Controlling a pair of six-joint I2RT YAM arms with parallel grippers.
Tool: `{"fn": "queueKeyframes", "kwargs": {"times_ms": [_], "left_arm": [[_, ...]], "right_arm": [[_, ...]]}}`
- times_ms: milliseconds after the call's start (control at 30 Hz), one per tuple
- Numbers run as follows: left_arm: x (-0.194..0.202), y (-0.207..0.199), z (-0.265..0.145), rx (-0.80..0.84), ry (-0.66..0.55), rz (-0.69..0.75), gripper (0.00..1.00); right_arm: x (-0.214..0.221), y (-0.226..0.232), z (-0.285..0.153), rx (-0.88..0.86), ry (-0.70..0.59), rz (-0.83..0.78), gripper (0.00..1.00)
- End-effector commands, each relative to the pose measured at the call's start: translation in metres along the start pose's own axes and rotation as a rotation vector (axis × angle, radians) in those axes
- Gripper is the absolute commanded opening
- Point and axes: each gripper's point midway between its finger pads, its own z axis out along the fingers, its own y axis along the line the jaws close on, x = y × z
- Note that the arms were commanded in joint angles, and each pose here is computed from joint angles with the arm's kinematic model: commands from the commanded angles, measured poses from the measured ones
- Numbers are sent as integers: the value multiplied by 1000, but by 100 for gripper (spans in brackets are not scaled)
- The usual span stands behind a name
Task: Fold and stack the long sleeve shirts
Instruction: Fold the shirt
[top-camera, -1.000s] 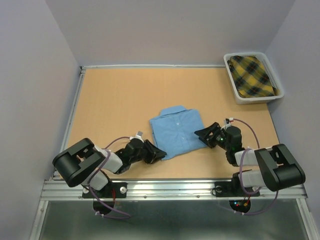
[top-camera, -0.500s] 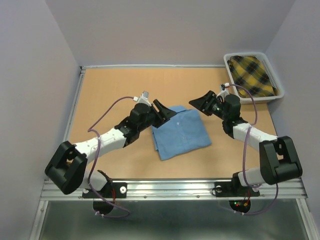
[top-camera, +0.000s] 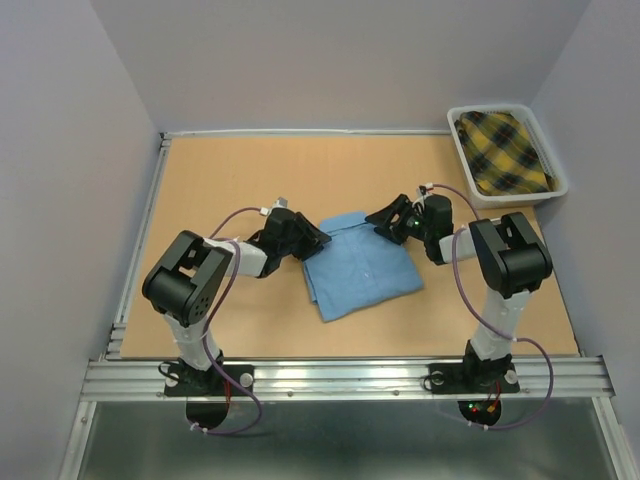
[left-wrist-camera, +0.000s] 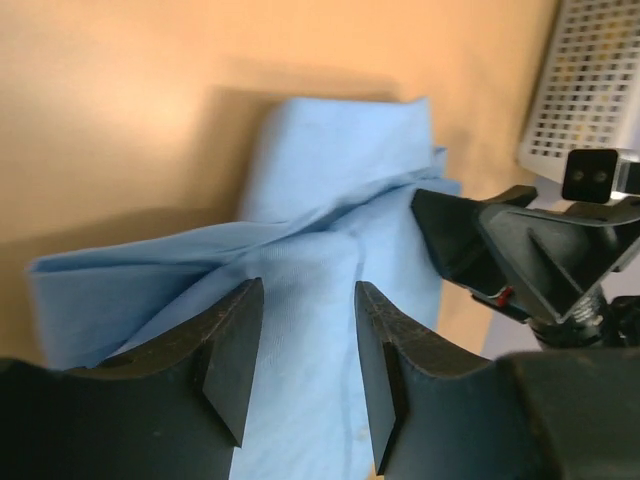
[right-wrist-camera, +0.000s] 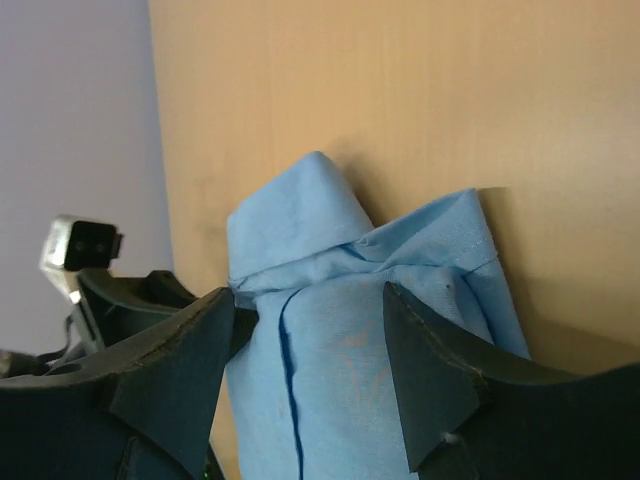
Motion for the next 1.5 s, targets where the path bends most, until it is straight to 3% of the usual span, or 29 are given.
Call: {"fn": "queueKeyframes", "kwargs": {"times_ms": [0, 133, 267, 500, 667, 867, 1033, 1100, 1133, 1300, 1467], "left_arm": [[7, 31, -7, 29, -11, -79, 50], [14, 64, -14, 1, -9, -133, 49], [19, 76, -17, -16, -1, -114, 49], [-17, 53, -20, 10, -69, 6, 49], [-61, 28, -6, 7, -65, 142, 51], [-84, -18, -20, 56, -75, 301, 64], [-34, -41, -65, 89, -83, 259, 76], [-7, -46, -80, 110, -63, 232, 76], [5, -25, -82, 65, -56, 194, 75], [32, 11, -98, 8, -62, 56, 67], [42, 33, -109, -38, -51, 41, 60]], "right_arm": [[-17, -6, 12, -39, -55, -38, 67], [-18, -30, 10, -5, -66, -28, 67], [-31, -18, 0, -27, -99, -59, 67], [-41, 40, -32, -113, -125, -124, 67], [-10, 48, -61, -136, -76, -76, 67], [25, 48, -93, -139, -49, -78, 67], [42, 42, -117, -102, -62, -136, 67], [41, 22, -121, 16, -77, -182, 67], [39, 18, -124, 50, -86, -201, 67], [33, 1, -138, 182, -105, -294, 66], [35, 4, -141, 183, -92, -315, 66]]}}
